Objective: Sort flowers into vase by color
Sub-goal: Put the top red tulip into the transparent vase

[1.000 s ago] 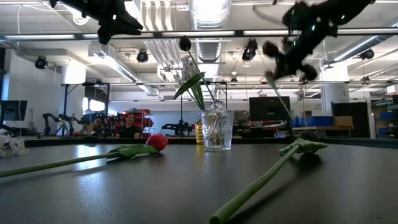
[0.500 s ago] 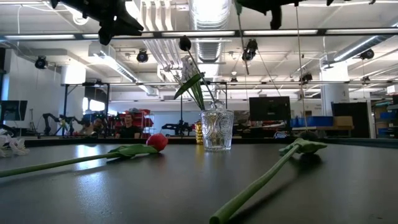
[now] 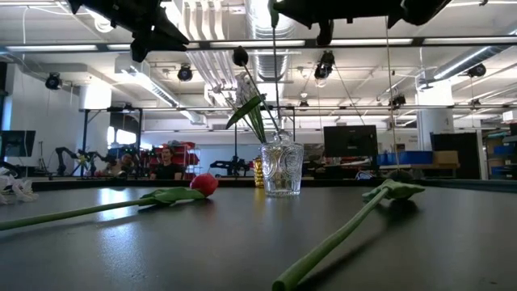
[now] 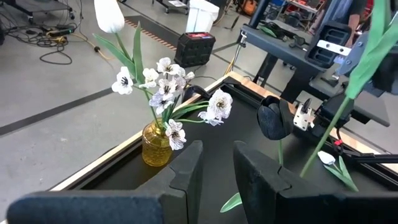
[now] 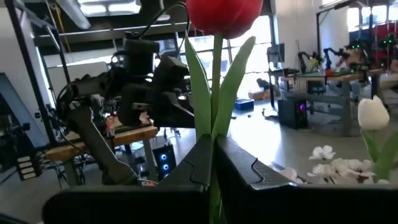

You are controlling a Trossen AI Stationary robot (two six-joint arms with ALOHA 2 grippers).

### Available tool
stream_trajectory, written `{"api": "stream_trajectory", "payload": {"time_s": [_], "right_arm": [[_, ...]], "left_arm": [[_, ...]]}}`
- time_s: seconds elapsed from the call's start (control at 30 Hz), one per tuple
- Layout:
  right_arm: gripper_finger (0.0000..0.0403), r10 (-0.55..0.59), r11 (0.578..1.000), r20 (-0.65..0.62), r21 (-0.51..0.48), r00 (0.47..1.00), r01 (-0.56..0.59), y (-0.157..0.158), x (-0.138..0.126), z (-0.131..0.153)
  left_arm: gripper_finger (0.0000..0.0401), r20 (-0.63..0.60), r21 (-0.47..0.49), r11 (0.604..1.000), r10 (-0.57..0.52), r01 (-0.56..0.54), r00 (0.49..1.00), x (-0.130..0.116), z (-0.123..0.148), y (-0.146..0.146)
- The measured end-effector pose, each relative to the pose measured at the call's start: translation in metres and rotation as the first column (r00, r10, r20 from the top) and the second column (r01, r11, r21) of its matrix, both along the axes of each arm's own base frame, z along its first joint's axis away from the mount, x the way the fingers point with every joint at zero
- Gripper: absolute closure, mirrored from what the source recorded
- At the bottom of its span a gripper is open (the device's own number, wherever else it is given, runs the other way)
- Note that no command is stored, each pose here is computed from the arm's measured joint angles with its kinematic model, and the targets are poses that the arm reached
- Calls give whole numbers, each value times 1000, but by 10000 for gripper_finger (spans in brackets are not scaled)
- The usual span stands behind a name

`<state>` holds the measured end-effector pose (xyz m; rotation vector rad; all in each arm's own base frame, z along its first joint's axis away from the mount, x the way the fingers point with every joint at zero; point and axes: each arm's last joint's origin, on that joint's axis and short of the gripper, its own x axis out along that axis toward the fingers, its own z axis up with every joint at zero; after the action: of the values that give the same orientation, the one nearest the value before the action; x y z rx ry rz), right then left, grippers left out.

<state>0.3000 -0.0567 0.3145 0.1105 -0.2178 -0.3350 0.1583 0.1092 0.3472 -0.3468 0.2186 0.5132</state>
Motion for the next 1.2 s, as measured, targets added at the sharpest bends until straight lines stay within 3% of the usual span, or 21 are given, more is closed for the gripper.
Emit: {"api": "stream_trajectory", "payload": {"time_s": [0.7,1.2], "right_arm": [[394,14,1000,-61,-19,998,-15,7,11,-15],[393,20,1000,-216,11,976,-19,7,12,-31]], "left_arm": [[326,-7,15,1000,-5,5,1000,0,0,0],[326,-8,16,1000,-5,6,1000,0,0,0]]}}
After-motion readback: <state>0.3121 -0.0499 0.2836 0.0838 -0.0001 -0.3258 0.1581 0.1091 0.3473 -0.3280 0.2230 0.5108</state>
